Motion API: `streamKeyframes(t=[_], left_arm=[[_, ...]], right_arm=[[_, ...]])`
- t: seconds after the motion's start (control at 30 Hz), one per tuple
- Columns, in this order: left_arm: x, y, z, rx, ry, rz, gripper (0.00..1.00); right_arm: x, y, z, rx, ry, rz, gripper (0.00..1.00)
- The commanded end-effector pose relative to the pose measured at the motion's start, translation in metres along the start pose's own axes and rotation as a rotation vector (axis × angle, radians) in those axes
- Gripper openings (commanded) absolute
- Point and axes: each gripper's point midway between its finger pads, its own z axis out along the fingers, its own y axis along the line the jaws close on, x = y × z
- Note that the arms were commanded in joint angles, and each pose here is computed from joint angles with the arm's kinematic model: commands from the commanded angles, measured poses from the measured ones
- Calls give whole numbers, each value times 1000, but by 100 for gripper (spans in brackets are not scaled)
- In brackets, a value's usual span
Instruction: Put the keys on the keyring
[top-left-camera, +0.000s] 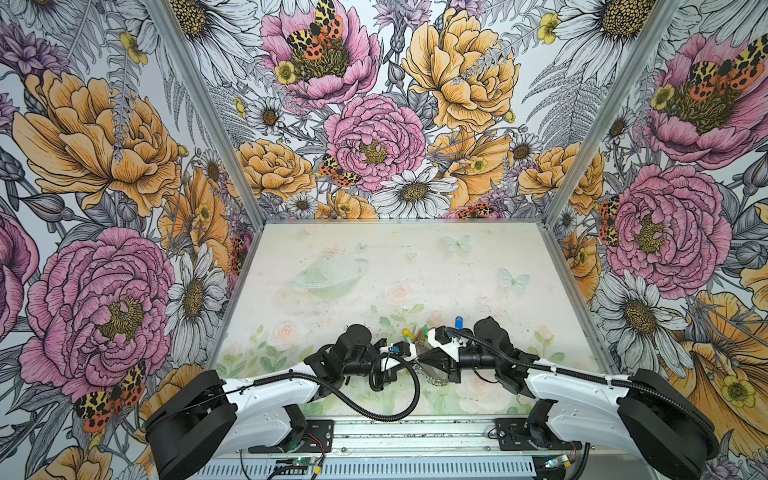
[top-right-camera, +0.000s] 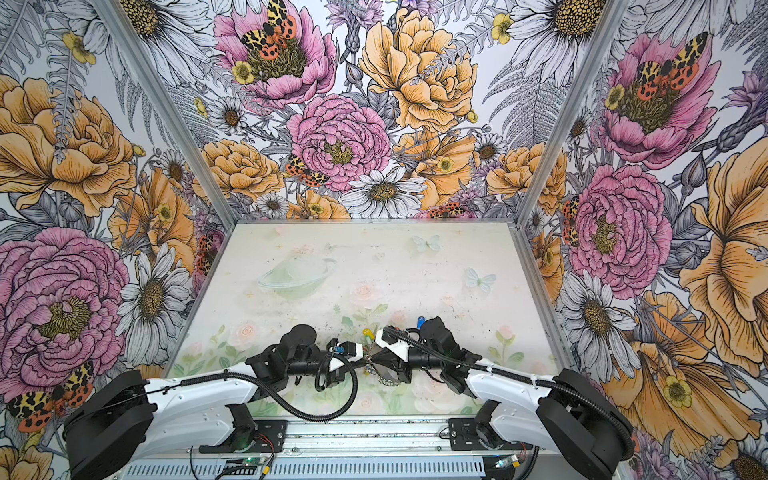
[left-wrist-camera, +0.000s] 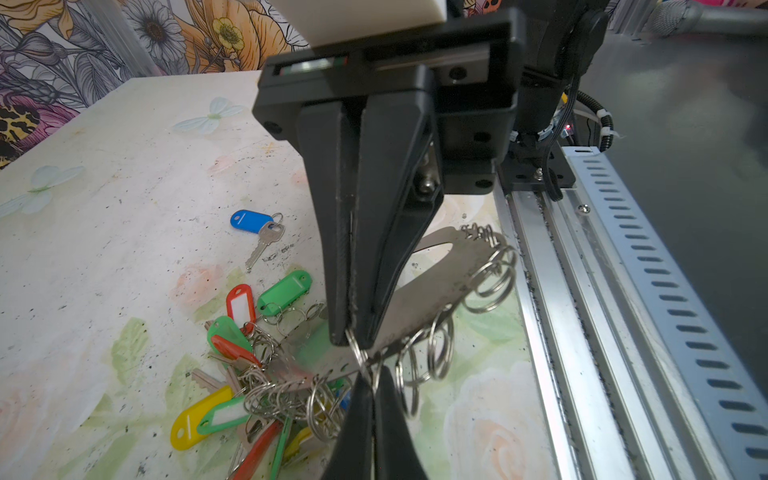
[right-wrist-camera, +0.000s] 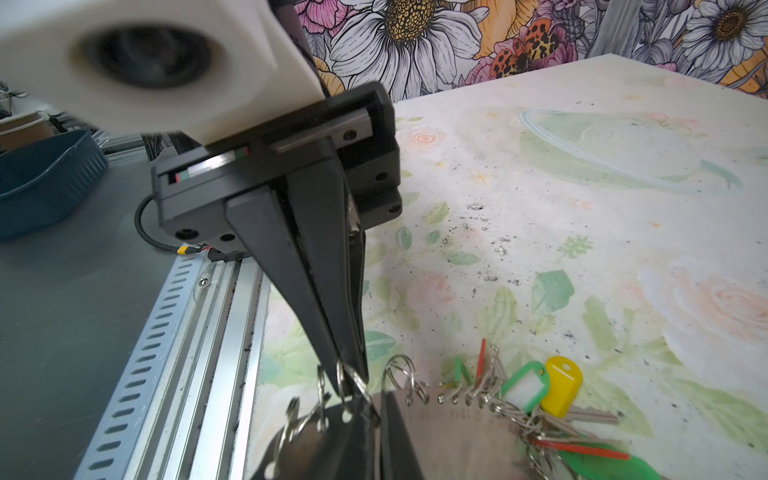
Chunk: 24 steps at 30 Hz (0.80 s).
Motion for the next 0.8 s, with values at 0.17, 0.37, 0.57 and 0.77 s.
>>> streamKeyframes(t=[0.17, 0.37, 0.57, 0.77], left_arm=[[-10, 5, -1, -37, -31, 38, 0], [-8, 7, -2, -53, -28, 23, 18], [-9, 8, -5, -65, -33, 22, 30], [-15, 22, -14, -125, -62, -10, 36]], right_arm=[[-23, 4, 2, -25, -59, -54, 0], [-27, -14, -6, 92, -77, -53, 0], [-32, -22, -13, 137, -107, -48, 0], [-31, -21, -13, 139, -111, -62, 0]])
